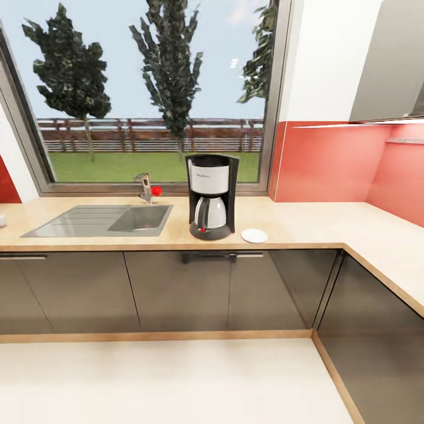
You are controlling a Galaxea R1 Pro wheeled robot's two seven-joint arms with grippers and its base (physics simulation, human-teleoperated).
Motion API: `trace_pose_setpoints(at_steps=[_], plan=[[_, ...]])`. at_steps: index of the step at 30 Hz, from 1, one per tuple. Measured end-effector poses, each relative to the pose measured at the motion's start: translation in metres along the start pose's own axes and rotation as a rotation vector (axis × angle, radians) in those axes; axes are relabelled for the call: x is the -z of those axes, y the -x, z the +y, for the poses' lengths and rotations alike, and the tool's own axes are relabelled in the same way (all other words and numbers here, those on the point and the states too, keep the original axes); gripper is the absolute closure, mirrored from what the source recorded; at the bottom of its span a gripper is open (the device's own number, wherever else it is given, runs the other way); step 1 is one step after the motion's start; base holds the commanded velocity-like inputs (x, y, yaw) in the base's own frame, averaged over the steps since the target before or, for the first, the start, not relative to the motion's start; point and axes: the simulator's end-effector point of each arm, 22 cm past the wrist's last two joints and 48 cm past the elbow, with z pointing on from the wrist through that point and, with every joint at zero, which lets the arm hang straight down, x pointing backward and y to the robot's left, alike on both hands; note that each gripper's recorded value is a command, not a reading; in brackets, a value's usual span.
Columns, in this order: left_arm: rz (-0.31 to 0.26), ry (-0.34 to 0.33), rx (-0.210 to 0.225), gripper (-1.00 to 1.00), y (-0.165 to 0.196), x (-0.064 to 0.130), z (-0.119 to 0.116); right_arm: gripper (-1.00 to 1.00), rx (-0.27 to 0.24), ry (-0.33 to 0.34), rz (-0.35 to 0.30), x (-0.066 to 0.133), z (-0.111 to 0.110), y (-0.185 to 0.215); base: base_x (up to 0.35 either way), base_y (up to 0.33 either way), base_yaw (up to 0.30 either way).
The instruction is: Set up a coffee station on the kitchen countertop: keep the coffee maker on the countertop, move the bottle of coffee from the kitchen shelf to the counter next to the coffee maker, place a paper coffee filter on top of the coffee maker, put the saucer next to the coffee maker with the coffee cup on the saucer, and place the electric kettle next to the coffee maker.
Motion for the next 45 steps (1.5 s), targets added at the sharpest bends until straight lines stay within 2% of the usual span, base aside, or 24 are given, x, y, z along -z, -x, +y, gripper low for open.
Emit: trace_pose_setpoints(at_steps=[2,6,15,16,17,27,33,45], plan=[[-0.003,-0.011,-0.007,-1.0,0.003,0.0,-0.005,-1.0,-0.019,-0.01,-0.029,0.002,-0.004,0.013,0.0,0.0,0.0],[-0.002,-0.029,0.0,-1.0,0.001,0.001,-0.018,-1.0,-0.058,-0.027,-0.038,0.0,-0.01,0.001,0.0,0.0,0.0],[0.008,-0.041,-0.011,-1.0,-0.004,0.004,-0.025,-1.0,-0.103,-0.021,-0.076,-0.007,0.019,-0.001,0.0,0.0,0.0],[0.052,-0.03,-0.014,-1.0,-0.015,0.006,-0.022,-1.0,-0.178,-0.236,-0.142,-0.001,-0.016,0.01,0.0,0.0,0.0],[0.061,-0.026,-0.011,-1.0,-0.016,0.008,-0.02,-1.0,-0.182,-0.252,-0.141,0.001,-0.018,0.01,0.0,0.0,0.0],[0.071,-0.015,-0.002,-1.0,-0.011,0.022,-0.016,-1.0,-0.184,-0.254,-0.139,0.017,-0.018,0.01,0.0,0.0,0.0],[0.056,-0.023,-0.011,-1.0,-0.008,0.021,-0.018,-1.0,-0.184,-0.255,-0.149,0.018,-0.021,0.011,0.005,0.01,0.0],[0.054,-0.018,0.004,-1.0,-0.006,0.021,-0.013,-1.0,-0.171,-0.212,-0.175,0.015,-0.009,0.01,0.139,0.259,0.0]])
